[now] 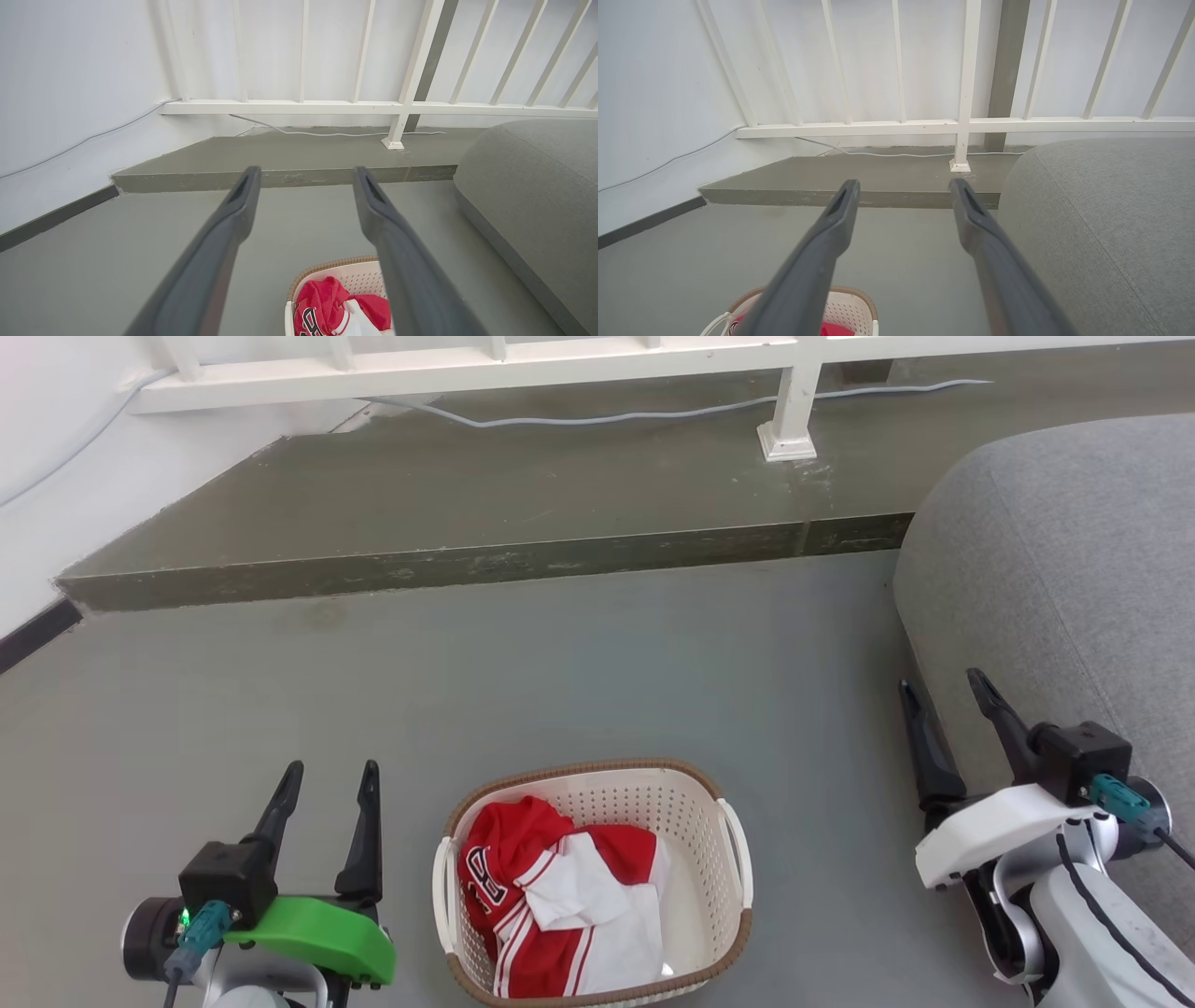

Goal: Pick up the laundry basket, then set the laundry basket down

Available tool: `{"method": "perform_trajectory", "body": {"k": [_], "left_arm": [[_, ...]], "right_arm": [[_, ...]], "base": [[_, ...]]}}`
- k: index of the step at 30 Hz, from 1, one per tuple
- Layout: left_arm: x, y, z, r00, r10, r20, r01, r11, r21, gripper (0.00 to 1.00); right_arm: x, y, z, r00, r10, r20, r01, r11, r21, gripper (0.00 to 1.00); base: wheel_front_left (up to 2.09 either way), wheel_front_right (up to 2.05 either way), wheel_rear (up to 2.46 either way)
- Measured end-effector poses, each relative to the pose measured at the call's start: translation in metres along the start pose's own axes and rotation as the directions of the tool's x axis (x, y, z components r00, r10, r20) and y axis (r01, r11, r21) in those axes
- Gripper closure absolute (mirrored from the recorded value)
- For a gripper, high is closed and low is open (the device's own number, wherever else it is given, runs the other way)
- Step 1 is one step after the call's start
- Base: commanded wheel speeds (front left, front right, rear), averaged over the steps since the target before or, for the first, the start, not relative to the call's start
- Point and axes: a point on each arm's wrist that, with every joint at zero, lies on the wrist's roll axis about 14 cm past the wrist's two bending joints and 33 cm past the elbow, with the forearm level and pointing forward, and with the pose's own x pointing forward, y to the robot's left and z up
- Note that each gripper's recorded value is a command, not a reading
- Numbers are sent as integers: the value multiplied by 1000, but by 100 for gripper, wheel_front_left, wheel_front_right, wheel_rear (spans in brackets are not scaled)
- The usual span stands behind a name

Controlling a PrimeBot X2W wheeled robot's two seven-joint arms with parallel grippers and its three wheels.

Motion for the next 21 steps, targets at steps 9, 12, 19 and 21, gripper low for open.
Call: {"method": "perform_trajectory", "body": {"k": [9,12,19,21], "left_arm": [[-5,-1,2,1000,2,7,-2,1000,22,0],[-6,-2,3,1000,0,11,0,1000,27,0],[-7,0,7,1000,5,21,-5,1000,29,0],[-8,0,2,1000,7,7,-7,1000,27,100]], "right_arm": [[-5,-4,4,1000,-14,13,14,1000,-4,0],[-6,-6,4,1000,-19,15,19,1000,-10,0],[-9,-8,6,1000,-26,13,26,999,-21,0],[-10,-7,3,1000,-26,4,26,1000,-16,100]], "base": [[0,0,0],[0,0,0],[0,0,0],[0,0,0]]}}
